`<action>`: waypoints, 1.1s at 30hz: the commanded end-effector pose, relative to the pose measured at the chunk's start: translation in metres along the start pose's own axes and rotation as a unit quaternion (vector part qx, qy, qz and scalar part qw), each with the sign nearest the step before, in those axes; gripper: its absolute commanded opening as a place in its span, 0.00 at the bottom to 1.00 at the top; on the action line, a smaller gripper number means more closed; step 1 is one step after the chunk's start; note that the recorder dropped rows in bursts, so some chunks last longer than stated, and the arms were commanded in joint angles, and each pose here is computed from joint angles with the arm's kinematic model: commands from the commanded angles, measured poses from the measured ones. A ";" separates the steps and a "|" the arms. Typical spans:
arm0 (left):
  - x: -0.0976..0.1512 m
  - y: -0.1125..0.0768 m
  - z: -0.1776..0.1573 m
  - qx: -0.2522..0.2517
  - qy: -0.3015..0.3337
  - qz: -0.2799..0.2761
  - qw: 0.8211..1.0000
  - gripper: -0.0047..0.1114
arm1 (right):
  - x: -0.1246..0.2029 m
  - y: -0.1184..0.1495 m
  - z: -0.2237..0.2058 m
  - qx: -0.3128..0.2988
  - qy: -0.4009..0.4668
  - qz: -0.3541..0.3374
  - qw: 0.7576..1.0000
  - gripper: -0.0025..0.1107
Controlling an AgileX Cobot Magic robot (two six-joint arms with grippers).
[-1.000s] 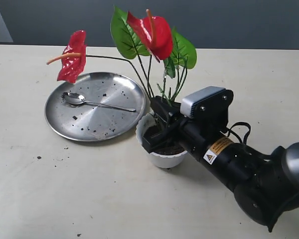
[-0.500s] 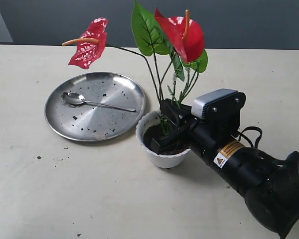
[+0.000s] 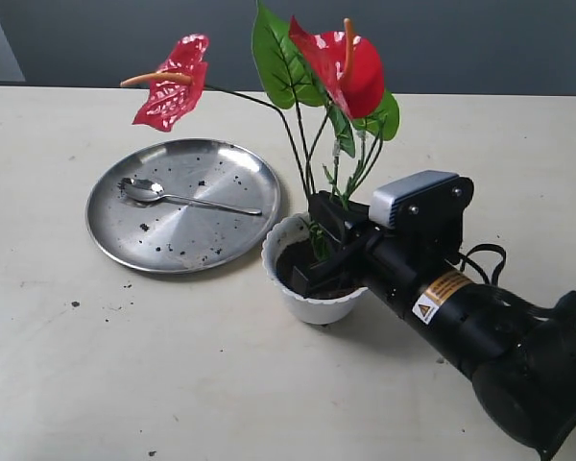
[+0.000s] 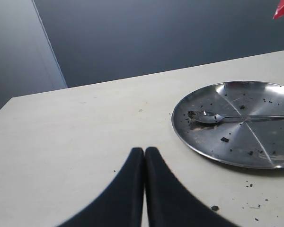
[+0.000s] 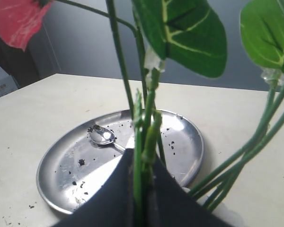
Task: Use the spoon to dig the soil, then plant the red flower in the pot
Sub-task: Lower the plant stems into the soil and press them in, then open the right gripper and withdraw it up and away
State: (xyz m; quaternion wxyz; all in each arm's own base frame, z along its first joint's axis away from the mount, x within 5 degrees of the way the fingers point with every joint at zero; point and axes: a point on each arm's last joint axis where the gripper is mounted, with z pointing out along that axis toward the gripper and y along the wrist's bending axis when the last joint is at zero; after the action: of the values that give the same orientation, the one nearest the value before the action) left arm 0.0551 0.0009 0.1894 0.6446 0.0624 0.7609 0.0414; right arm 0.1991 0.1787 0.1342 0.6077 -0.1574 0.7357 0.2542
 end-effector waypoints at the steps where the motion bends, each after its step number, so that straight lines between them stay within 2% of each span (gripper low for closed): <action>1: -0.001 0.000 0.000 0.002 -0.003 -0.004 1.000 0.05 | 0.020 -0.007 -0.007 0.023 0.090 -0.002 0.996 0.02; 10: -0.001 0.000 0.000 0.002 -0.003 -0.004 1.000 0.05 | 0.025 -0.007 -0.008 0.023 0.117 -0.003 0.993 0.02; 12: -0.001 0.000 0.000 0.002 -0.003 -0.004 1.000 0.05 | 0.025 -0.006 -0.008 0.020 0.118 -0.004 0.993 0.08; 15: -0.001 0.000 0.000 0.002 -0.003 -0.004 1.000 0.05 | 0.023 -0.006 -0.008 0.019 0.115 -0.004 0.993 0.24; 17: -0.001 0.000 0.000 0.002 -0.003 -0.004 1.000 0.05 | 0.021 -0.005 -0.009 0.018 0.109 -0.003 0.994 0.31; 24: -0.001 0.000 0.000 0.002 -0.003 -0.004 1.000 0.05 | 0.012 -0.004 -0.010 0.014 0.094 0.000 0.996 0.31; 33: -0.001 0.000 0.000 0.002 -0.003 -0.004 1.000 0.05 | -0.018 0.002 -0.016 0.000 0.038 -0.008 0.999 0.31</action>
State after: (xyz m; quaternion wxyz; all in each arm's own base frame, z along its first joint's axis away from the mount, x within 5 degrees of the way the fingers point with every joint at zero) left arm 0.0551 0.0009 0.1894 0.6446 0.0624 0.7609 0.0414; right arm 0.1899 0.1716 0.1429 0.5647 -0.1692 0.7706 0.2422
